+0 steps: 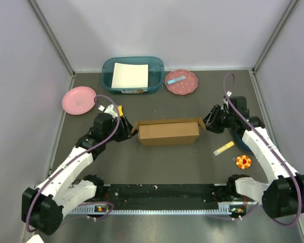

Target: Fold the paper box

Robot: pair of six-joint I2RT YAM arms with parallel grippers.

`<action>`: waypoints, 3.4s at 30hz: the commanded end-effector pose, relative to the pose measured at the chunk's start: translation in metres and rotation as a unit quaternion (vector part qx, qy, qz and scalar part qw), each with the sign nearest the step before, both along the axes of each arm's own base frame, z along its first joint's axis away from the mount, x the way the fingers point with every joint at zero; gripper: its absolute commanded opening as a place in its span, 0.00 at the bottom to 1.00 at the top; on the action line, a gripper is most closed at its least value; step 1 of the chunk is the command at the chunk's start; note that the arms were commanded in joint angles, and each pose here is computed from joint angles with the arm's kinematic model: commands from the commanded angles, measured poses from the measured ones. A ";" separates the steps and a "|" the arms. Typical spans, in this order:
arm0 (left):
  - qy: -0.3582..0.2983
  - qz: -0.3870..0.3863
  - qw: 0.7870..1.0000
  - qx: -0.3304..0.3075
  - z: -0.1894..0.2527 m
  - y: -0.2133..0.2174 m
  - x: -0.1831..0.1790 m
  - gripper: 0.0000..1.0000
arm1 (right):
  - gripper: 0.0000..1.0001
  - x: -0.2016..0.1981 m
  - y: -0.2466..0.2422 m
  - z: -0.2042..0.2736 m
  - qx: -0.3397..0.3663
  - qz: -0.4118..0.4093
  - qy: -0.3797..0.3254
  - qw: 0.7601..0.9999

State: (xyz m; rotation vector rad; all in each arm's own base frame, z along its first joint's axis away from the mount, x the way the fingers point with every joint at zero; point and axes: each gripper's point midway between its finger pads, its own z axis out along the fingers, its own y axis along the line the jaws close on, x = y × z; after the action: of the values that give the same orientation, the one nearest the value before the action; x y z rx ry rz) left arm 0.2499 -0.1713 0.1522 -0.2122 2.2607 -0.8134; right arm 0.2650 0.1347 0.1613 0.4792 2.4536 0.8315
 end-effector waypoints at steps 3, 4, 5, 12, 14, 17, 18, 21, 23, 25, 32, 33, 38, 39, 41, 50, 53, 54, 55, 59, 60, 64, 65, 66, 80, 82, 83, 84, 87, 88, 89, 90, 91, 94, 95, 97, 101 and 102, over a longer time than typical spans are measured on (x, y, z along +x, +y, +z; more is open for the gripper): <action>-0.033 0.004 0.999 0.001 0.024 -0.001 0.012 0.56 | 0.38 0.014 -0.004 0.020 -0.006 0.006 -0.032 0.999; -0.028 0.002 1.000 0.000 0.021 -0.002 0.012 0.57 | 0.38 0.015 -0.004 0.017 -0.007 0.007 -0.027 1.000; -0.028 0.004 1.000 0.002 0.022 -0.002 0.014 0.57 | 0.38 0.015 -0.004 0.016 -0.007 0.008 -0.026 1.000; -0.027 0.053 0.998 0.033 0.019 0.017 0.028 0.59 | 0.39 0.026 -0.018 0.013 -0.015 -0.016 -0.021 1.000; -0.015 0.088 0.995 0.039 0.021 0.031 0.033 0.61 | 0.39 0.032 -0.032 0.020 -0.013 -0.039 -0.028 0.999; -0.017 0.136 0.989 0.049 0.024 0.050 0.043 0.63 | 0.40 0.039 -0.047 0.033 -0.012 -0.066 -0.043 0.997; -0.020 0.153 0.986 0.057 0.025 0.058 0.046 0.63 | 0.39 0.041 -0.057 0.033 -0.017 -0.084 -0.040 0.995; -0.015 0.185 0.980 0.071 0.028 0.075 0.050 0.64 | 0.40 0.040 -0.070 0.039 -0.038 -0.112 -0.054 0.991; -0.017 0.204 0.976 0.078 0.029 0.085 0.052 0.65 | 0.40 0.035 -0.073 0.044 -0.046 -0.122 -0.067 0.989; -0.022 0.223 0.971 0.085 0.032 0.093 0.053 0.65 | 0.40 0.032 -0.074 0.051 -0.047 -0.124 -0.082 0.988; -0.090 0.259 0.960 0.056 0.059 0.105 0.047 0.66 | 0.40 0.009 -0.049 0.107 -0.080 -0.032 -0.231 0.969; -0.106 0.262 0.958 0.046 0.066 0.106 0.046 0.66 | 0.40 0.003 -0.037 0.110 -0.077 -0.004 -0.248 0.966; -0.146 0.250 0.957 0.024 0.086 0.102 0.043 0.66 | 0.38 -0.015 -0.019 0.111 -0.078 0.069 -0.310 0.945; -0.154 0.242 0.958 0.018 0.090 0.100 0.040 0.67 | 0.38 -0.016 -0.017 0.111 -0.081 0.075 -0.315 0.943; -0.174 0.230 0.957 0.011 0.099 0.097 0.038 0.68 | 0.37 -0.020 -0.014 0.112 -0.088 0.092 -0.328 0.936; -0.236 0.153 0.960 -0.015 0.120 0.075 0.025 0.73 | 0.38 -0.020 -0.003 0.105 -0.109 0.136 -0.315 0.933; -0.235 0.134 0.962 -0.014 0.118 0.071 0.021 0.73 | 0.39 -0.017 -0.003 0.102 -0.117 0.137 -0.309 0.934; -0.234 0.131 0.963 -0.013 0.116 0.070 0.021 0.73 | 0.40 -0.016 -0.002 0.103 -0.121 0.140 -0.311 0.932; -0.234 0.126 0.964 -0.011 0.115 0.069 0.020 0.74 | 0.40 -0.014 -0.001 0.099 -0.124 0.143 -0.305 0.933; -0.231 0.108 0.967 -0.010 0.113 0.064 0.018 0.74 | 0.40 -0.008 0.000 0.092 -0.137 0.147 -0.296 0.934; -0.232 0.106 0.967 -0.010 0.114 0.064 0.017 0.74 | 0.40 -0.008 0.001 0.092 -0.137 0.147 -0.296 0.934; -0.236 0.101 0.966 -0.007 0.115 0.063 0.016 0.74 | 0.40 -0.001 0.000 0.090 -0.144 0.142 -0.290 0.935; -0.234 0.101 0.967 -0.005 0.114 0.063 0.016 0.74 | 0.40 0.000 -0.001 0.089 -0.145 0.140 -0.287 0.936; -0.234 0.100 0.967 -0.005 0.114 0.063 0.016 0.74 | 0.40 0.002 -0.001 0.089 -0.147 0.139 -0.288 0.936; -0.251 0.046 0.967 -0.017 0.123 0.047 0.008 0.72 | 0.20 0.005 0.010 0.083 -0.120 0.151 -0.272 0.943; -0.252 0.044 0.967 -0.015 0.122 0.047 0.008 0.72 | 0.19 0.004 0.013 0.082 -0.112 0.151 -0.269 0.945; -0.254 0.042 0.966 -0.015 0.123 0.047 0.007 0.72 | 0.18 0.003 0.014 0.082 -0.107 0.153 -0.268 0.945; -0.254 0.040 0.966 -0.014 0.122 0.047 0.006 0.72 | 0.18 0.003 0.015 0.081 -0.103 0.153 -0.265 0.947; -0.259 0.033 0.965 -0.013 0.124 0.045 0.005 0.72 | 0.18 0.000 0.019 0.080 -0.087 0.152 -0.257 0.950; -0.263 0.032 0.964 -0.012 0.125 0.046 0.004 0.72 | 0.18 0.000 0.019 0.079 -0.085 0.150 -0.254 0.952; -0.267 0.032 0.963 -0.012 0.127 0.046 0.004 0.72 | 0.18 -0.001 0.020 0.078 -0.084 0.151 -0.253 0.952; -0.270 0.031 0.962 -0.009 0.127 0.046 0.004 0.72 | 0.18 -0.001 0.020 0.078 -0.084 0.150 -0.252 0.952; -0.275 0.029 0.961 -0.009 0.130 0.046 0.003 0.72 | 0.17 -0.001 0.020 0.078 -0.083 0.149 -0.252 0.952; -0.283 0.000 0.959 -0.009 0.129 0.038 0.002 0.72 | 0.17 -0.002 0.021 0.077 -0.081 0.150 -0.250 0.953; -0.282 -0.008 0.959 -0.008 0.127 0.036 0.003 0.72 | 0.17 -0.002 0.021 0.077 -0.079 0.151 -0.249 0.953; -0.275 -0.037 0.961 -0.006 0.120 0.027 0.005 0.72 | 0.17 -0.003 0.022 0.077 -0.077 0.151 -0.249 0.954; -0.278 -0.104 0.955 -0.020 0.110 0.008 0.001 0.67 | 0.16 -0.003 0.023 0.079 -0.074 0.153 -0.250 0.953; -0.285 -0.111 0.952 -0.023 0.111 0.005 0.002 0.67 | 0.16 -0.003 0.023 0.079 -0.074 0.153 -0.250 0.953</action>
State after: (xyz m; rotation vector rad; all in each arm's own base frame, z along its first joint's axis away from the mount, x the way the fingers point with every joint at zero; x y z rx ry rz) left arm 0.2548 -0.1471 0.2570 0.0709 1.8079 -0.8228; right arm 0.2561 0.1484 0.2183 -0.1363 2.1892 0.7237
